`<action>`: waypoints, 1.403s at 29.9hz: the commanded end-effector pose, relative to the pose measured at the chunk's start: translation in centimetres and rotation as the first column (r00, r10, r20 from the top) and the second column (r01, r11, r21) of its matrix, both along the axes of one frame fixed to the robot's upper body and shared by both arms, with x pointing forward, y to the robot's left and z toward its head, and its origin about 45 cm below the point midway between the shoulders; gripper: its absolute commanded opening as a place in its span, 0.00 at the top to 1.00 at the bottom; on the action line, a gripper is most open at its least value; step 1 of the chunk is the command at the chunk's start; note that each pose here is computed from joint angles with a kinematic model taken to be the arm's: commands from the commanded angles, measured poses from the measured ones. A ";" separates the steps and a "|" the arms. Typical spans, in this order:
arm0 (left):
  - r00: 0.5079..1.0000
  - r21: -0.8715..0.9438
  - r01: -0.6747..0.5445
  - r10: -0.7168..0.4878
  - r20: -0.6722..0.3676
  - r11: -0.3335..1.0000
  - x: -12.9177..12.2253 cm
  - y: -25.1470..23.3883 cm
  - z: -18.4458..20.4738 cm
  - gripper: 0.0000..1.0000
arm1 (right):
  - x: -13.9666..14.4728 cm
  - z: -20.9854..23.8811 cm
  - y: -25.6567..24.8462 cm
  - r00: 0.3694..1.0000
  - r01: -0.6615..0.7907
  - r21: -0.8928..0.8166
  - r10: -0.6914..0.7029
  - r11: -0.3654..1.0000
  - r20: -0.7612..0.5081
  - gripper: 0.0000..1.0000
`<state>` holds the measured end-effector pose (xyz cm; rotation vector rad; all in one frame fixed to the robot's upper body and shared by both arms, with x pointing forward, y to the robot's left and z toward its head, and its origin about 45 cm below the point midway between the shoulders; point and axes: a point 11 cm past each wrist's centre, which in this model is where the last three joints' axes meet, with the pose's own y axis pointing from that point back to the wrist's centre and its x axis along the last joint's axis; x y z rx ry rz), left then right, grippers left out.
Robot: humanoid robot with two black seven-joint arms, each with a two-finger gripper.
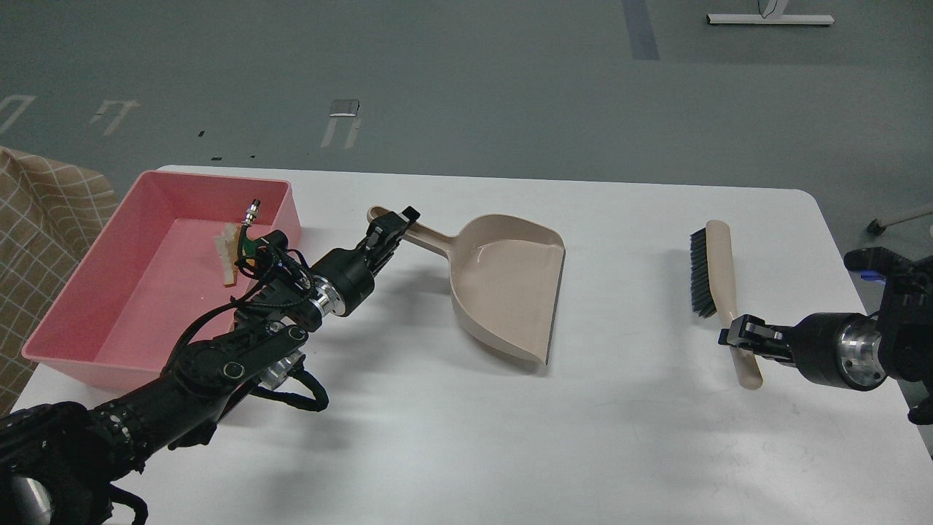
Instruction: Sweep and dump garbage into bin
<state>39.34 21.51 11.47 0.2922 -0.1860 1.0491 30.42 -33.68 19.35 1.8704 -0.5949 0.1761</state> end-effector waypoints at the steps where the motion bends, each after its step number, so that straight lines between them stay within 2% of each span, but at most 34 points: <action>1: 1.000 0.002 -0.009 0.009 0.006 1.000 0.0 -0.2 0.0 1.00 | 0.0 0.0 0.0 1.000 0.000 0.000 0.000 1.000 0.000 1.00; 11: 1.000 0.004 -0.017 0.017 -0.002 1.000 -0.4 -0.1 -0.5 1.00 | 0.1 0.0 -0.1 1.000 0.002 -0.001 -0.002 1.000 0.001 0.99; 16: 1.000 0.004 -0.018 0.018 -0.001 1.000 -0.3 -0.1 -0.5 1.00 | 0.2 0.0 -0.2 1.000 0.007 -0.001 -0.007 1.000 0.000 0.90; 22: 1.000 0.004 -0.021 0.021 -0.007 1.000 -0.5 0.0 -0.7 1.00 | 0.1 0.0 -0.2 1.000 0.008 0.000 -0.008 1.000 0.000 0.86; 25: 1.000 0.004 -0.022 0.022 -0.010 1.000 -0.6 0.0 -0.9 0.95 | 0.1 0.0 -0.2 1.000 0.008 0.001 -0.008 1.000 -0.001 0.84; 31: 1.000 -0.004 -0.023 0.023 -0.014 1.000 -0.8 -0.2 -1.0 0.76 | 0.2 0.1 -0.1 1.000 0.009 0.005 -0.009 1.000 0.003 0.68; 33: 1.000 -0.005 -0.024 0.024 -0.015 1.000 -0.8 -0.1 -1.0 0.63 | 0.3 0.1 -0.1 1.000 0.009 0.006 -0.009 1.000 0.004 0.65; 35: 0.999 -0.003 -0.034 0.034 -0.008 0.999 -0.7 -0.2 -1.0 0.43 | 0.3 0.1 -0.1 1.000 0.009 0.006 -0.009 1.000 0.004 0.58; 37: 0.999 -0.004 -0.040 0.040 -0.007 0.999 -0.8 -0.3 -1.0 0.35 | 0.3 0.1 -0.1 1.000 0.009 0.006 -0.009 1.000 0.004 0.55; 41: 0.999 -0.009 -0.040 0.040 -0.005 0.999 -0.8 -0.6 -1.0 0.20 | 0.3 0.1 -0.1 1.000 0.009 0.006 -0.009 1.000 0.004 0.37; 42: 0.999 -0.015 -0.045 0.045 -0.009 0.999 -0.8 -0.5 -1.1 0.14 | 0.3 0.1 -0.1 1.000 0.009 0.006 -0.009 1.000 0.004 0.30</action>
